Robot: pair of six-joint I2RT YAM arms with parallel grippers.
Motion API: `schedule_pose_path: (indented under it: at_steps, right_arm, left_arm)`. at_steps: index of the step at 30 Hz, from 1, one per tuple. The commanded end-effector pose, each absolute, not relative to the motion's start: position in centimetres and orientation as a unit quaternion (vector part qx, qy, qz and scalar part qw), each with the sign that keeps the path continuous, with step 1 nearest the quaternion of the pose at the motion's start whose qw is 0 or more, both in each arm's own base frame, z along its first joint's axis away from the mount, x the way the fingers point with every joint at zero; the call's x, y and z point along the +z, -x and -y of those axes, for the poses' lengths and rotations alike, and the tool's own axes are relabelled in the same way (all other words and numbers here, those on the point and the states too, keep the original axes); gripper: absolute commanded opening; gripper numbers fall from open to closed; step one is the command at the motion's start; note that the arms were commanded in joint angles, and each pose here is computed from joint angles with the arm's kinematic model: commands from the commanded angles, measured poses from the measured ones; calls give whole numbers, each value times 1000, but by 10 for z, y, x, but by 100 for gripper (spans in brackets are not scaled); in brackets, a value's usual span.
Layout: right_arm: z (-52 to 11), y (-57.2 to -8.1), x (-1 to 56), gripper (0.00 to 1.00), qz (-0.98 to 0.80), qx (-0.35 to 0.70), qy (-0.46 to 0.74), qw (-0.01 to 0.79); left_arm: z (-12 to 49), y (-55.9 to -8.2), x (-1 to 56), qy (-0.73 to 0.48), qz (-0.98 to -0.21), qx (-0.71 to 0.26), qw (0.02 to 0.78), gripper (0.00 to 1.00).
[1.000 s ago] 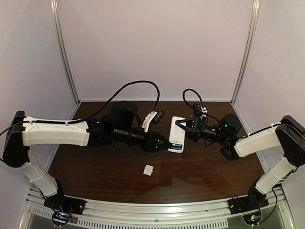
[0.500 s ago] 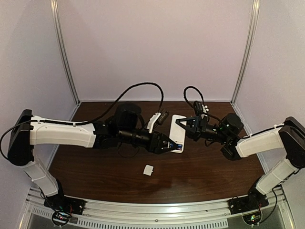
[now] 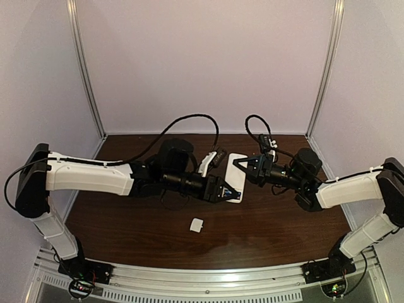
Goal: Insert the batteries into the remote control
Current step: Press the battery in the battery compartment.
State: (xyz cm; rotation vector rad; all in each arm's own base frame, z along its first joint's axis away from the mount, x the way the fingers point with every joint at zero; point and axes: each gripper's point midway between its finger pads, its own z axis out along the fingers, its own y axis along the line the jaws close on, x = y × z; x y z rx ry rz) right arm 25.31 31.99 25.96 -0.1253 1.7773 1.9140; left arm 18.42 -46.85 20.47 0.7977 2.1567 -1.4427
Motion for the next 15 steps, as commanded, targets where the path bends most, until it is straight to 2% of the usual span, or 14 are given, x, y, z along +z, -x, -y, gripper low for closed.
schedule_pose_path:
  at_steps: [1, 5, 8, 15]
  right_arm:
    - [-319, -235, 310, 0, -606, 740, 84, 280]
    - [-318, -235, 311, 0, -608, 737, 83, 282]
    - [-317, -236, 310, 0, -613, 731, 82, 287]
    - [-310, -250, 289, 0, -662, 680, 59, 308]
  left_arm:
    - [451, -210, 151, -219, -848, -440, 198, 36]
    - [443, -211, 138, -216, -865, -411, 191, 30]
    - [441, -215, 138, -227, -867, -396, 202, 32]
    - [445, -215, 191, -268, -807, -443, 285, 80]
